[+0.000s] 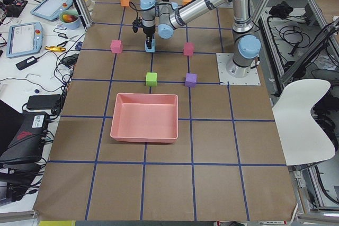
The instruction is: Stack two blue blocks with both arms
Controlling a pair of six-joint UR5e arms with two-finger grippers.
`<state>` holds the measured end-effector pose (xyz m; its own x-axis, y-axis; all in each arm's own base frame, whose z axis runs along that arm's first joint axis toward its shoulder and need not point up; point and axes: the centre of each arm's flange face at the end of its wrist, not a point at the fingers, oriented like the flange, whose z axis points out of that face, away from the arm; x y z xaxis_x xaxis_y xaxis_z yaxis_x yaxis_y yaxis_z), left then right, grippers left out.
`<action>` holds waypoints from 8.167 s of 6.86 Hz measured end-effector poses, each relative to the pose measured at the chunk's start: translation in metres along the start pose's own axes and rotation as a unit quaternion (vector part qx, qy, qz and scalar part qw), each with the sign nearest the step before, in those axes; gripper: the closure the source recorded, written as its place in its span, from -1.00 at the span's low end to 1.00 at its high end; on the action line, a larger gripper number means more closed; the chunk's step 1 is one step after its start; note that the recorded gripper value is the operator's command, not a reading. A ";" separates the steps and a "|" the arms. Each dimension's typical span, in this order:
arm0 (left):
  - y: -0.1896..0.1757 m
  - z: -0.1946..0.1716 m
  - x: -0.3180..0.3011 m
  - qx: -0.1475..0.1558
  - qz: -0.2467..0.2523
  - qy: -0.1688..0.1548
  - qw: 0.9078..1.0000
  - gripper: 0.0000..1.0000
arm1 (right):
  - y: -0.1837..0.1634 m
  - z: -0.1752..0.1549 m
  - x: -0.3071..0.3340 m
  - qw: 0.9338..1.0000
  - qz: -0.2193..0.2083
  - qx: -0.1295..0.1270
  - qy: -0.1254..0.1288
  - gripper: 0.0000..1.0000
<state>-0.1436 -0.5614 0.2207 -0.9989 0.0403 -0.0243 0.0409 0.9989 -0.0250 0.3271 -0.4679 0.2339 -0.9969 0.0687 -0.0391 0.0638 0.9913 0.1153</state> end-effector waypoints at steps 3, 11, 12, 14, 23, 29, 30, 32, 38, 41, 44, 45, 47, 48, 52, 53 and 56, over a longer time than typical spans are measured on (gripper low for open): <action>0.008 -0.022 0.002 -0.005 0.002 0.001 1.000 1.00 | 0.013 0.030 -0.022 1.000 -0.004 -0.016 0.007 1.00; 0.049 -0.096 0.016 -0.011 0.007 0.019 1.000 1.00 | 0.021 0.049 -0.030 0.999 -0.030 -0.017 0.013 -1.00; 0.055 -0.103 0.022 -0.012 0.008 0.025 1.000 1.00 | 0.018 0.043 -0.028 0.999 -0.030 -0.012 0.012 -1.00; 0.068 -0.110 0.047 -0.015 -0.002 0.033 0.999 1.00 | 0.007 -0.003 -0.003 0.999 -0.029 0.016 -0.002 -1.00; 0.117 -0.064 0.216 -0.027 -0.023 0.057 0.998 1.00 | -0.001 -0.197 0.151 0.998 -0.032 0.040 0.019 -1.00; 0.128 -0.044 0.232 -0.043 -0.027 0.046 0.998 1.00 | 0.017 -0.241 0.160 0.994 -0.048 0.084 0.040 -1.00; 0.128 -0.043 0.232 -0.043 -0.026 0.044 0.998 1.00 | 0.019 -0.243 0.162 0.994 -0.053 0.085 0.045 -1.00; 0.129 -0.041 0.233 -0.042 -0.024 0.037 0.998 1.00 | 0.018 -0.245 0.170 0.994 -0.050 0.085 0.044 -1.00; 0.129 -0.028 0.234 -0.044 -0.050 0.013 0.998 -0.95 | 0.024 -0.250 0.185 0.996 -0.037 0.071 0.043 -1.00; 0.128 -0.046 0.235 -0.023 -0.050 0.024 0.998 -1.00 | 0.033 -0.251 0.184 0.997 -0.031 0.058 0.036 -1.00; 0.114 -0.112 0.215 -0.006 -0.055 0.033 0.998 -1.00 | 0.033 -0.250 0.184 0.997 -0.030 0.056 0.033 -1.00; 0.105 -0.145 0.193 -0.016 -0.042 0.027 0.999 -1.00 | 0.033 -0.250 0.184 0.997 -0.030 0.057 0.033 -1.00; 0.085 -0.203 0.117 -0.017 0.001 0.025 1.000 -1.00 | 0.033 -0.250 0.184 0.997 -0.029 0.057 0.033 -1.00; 0.080 -0.227 0.074 0.000 0.011 0.023 1.000 -1.00 | 0.033 -0.250 0.184 0.997 -0.029 0.057 0.034 -1.00; 0.061 -0.292 0.004 0.046 -0.007 -0.003 0.999 -1.00 | 0.034 -0.252 0.185 0.997 -0.028 0.059 0.034 -1.00; 0.050 -0.296 0.003 0.040 -0.006 -0.006 0.999 -1.00 | 0.034 -0.253 0.185 0.997 -0.028 0.060 0.035 -1.00; 0.044 -0.298 0.002 0.037 0.000 -0.024 0.999 -1.00 | 0.035 -0.253 0.185 0.997 -0.028 0.060 0.035 -1.00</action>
<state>-0.1503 -0.5098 0.5172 -0.9967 0.0368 -0.0729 0.0440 0.9940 -0.0997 0.1334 -0.4494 0.4819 -0.9996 0.0082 0.0275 0.0080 1.0000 -0.0055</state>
